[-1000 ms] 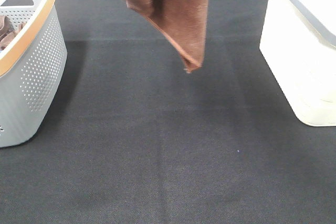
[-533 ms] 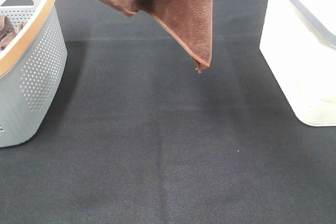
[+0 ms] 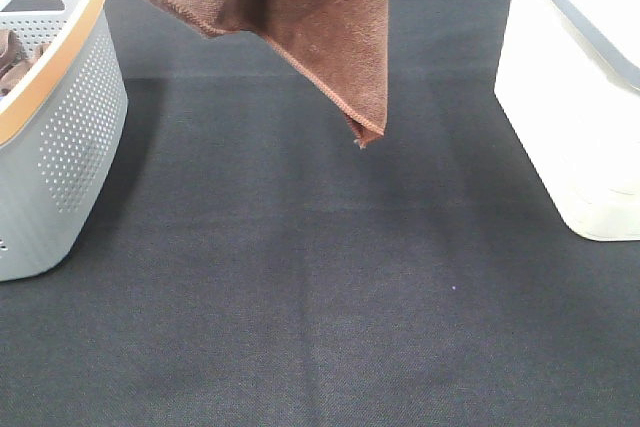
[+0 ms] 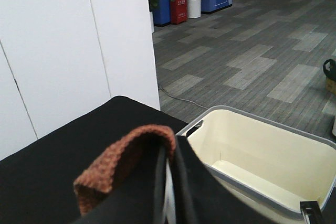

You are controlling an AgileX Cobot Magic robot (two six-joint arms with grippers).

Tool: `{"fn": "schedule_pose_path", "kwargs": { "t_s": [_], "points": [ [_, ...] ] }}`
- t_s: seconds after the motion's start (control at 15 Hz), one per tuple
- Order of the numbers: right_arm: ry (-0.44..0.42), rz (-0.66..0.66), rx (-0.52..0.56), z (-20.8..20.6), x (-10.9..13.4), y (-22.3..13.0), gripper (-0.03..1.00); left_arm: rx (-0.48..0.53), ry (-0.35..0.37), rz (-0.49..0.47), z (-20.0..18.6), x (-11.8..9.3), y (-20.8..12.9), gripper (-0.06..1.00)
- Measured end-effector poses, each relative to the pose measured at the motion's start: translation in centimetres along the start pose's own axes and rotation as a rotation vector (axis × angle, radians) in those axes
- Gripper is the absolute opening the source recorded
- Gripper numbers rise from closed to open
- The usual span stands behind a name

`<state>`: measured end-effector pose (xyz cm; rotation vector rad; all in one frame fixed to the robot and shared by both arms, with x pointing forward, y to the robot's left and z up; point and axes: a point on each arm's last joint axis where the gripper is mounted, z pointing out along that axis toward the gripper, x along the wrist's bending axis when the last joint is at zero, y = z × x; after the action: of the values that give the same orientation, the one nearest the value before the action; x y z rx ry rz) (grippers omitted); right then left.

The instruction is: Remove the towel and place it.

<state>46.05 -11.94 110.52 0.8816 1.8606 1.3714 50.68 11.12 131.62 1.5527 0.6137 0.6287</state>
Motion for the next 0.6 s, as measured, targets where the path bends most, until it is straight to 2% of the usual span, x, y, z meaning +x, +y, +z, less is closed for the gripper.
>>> {"fn": "schedule_pose_path", "kwargs": {
  "t_s": [0.33, 0.4, 0.47, 0.53, 0.6],
  "points": [
    [0.0, 0.0, 0.0, 0.0, 0.0, 0.0, 0.3, 0.004, 0.011, -0.015, 0.0, 0.1, -0.04, 0.02],
    [0.0, 0.0, 0.0, 0.0, 0.0, 0.0, 0.26, 0.004, 0.011, -0.02, 0.0, 0.1, -0.04, 0.02],
    [0.0, 0.0, 0.0, 0.0, 0.0, 0.0, 0.11, 0.004, 0.009, -0.022, 0.0, 0.08, -0.03, 0.02],
    [0.0, 0.0, 0.0, 0.0, 0.0, 0.0, 0.02, 0.002, 0.003, -0.031, 0.0, 0.03, -0.02, 0.02],
    [0.0, 0.0, 0.0, 0.0, 0.0, 0.0, 0.0, 0.001, -0.002, -0.041, 0.0, -0.02, -0.01, 0.02]
  ]
}}
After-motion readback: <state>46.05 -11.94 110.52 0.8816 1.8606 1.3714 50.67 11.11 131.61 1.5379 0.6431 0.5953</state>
